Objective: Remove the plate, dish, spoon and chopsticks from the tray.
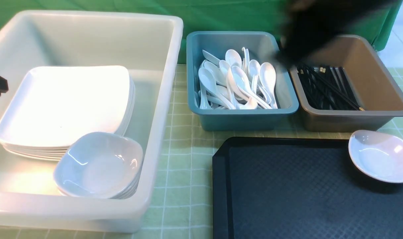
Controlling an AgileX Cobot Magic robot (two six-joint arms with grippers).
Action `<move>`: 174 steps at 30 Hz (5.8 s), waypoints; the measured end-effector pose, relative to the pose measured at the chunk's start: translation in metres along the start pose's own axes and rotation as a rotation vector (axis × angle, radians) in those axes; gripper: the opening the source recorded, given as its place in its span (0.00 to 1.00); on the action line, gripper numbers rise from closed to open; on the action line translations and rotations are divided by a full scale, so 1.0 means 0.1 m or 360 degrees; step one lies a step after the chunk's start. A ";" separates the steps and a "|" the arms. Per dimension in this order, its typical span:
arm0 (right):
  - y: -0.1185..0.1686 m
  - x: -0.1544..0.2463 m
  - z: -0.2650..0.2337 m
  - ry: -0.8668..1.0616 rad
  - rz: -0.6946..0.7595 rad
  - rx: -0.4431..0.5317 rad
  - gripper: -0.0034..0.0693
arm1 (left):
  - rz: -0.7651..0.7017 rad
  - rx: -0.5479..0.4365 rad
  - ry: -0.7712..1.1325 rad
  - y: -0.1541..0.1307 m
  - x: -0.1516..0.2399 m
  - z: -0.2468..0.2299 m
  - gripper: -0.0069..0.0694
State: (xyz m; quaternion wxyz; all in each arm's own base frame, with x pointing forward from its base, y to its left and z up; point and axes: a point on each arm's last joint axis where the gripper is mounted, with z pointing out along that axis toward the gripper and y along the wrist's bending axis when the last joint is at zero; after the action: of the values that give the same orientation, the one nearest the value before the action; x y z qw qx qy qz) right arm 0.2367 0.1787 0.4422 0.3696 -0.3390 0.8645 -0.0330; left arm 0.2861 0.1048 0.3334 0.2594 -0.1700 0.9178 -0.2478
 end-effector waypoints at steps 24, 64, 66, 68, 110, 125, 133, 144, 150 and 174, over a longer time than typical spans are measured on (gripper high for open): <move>-0.51 1.51 2.29 0.1022 0.0181 0.0039 0.66 | 0.0004 0.0001 0.0002 0.00 0.00 0.00 0.24; 0.49 0.24 0.39 0.0188 -0.0104 -0.0429 0.09 | 0.0006 -0.0002 -0.0010 0.00 -0.01 0.00 0.29; 0.76 0.01 0.24 -0.0091 -0.0280 -0.0526 0.09 | 0.0006 -0.0002 -0.0010 0.00 -0.01 0.00 0.29; 0.93 -0.10 0.19 -0.0236 -0.0391 -0.0573 0.09 | 0.0006 -0.0002 -0.0010 0.00 -0.01 0.00 0.29; 2.29 -0.18 1.11 -0.0590 -0.1923 -0.0485 0.47 | 0.0024 -0.0001 -0.0011 0.00 -0.01 0.00 0.33; 2.01 -0.25 0.67 -0.0580 -0.1516 -0.0476 0.44 | 0.0024 -0.0007 -0.0027 0.00 -0.02 0.00 0.35; 1.63 -0.15 0.30 -0.0144 -0.1241 -0.0410 0.07 | 0.0027 -0.0006 -0.0028 0.00 -0.02 0.00 0.35; 0.50 0.21 -1.24 -0.0564 -0.0442 -0.0319 0.05 | 0.0054 0.0059 -0.0004 -0.12 0.00 0.06 0.35; -0.12 0.82 -2.00 -0.0887 -0.0072 -0.0371 0.05 | 0.0236 0.0078 0.0097 -0.42 0.08 0.26 0.22; 0.71 1.91 -0.70 -0.1343 -0.0056 -0.0753 0.05 | 0.0605 0.0093 0.0218 -1.03 0.34 0.61 0.07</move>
State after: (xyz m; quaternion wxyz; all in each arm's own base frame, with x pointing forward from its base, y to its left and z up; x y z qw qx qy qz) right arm 0.0560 0.1028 0.3536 0.6002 -0.4121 0.6170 0.2988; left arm 0.3119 -0.0168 0.3305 0.2431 0.0311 0.9414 -0.2318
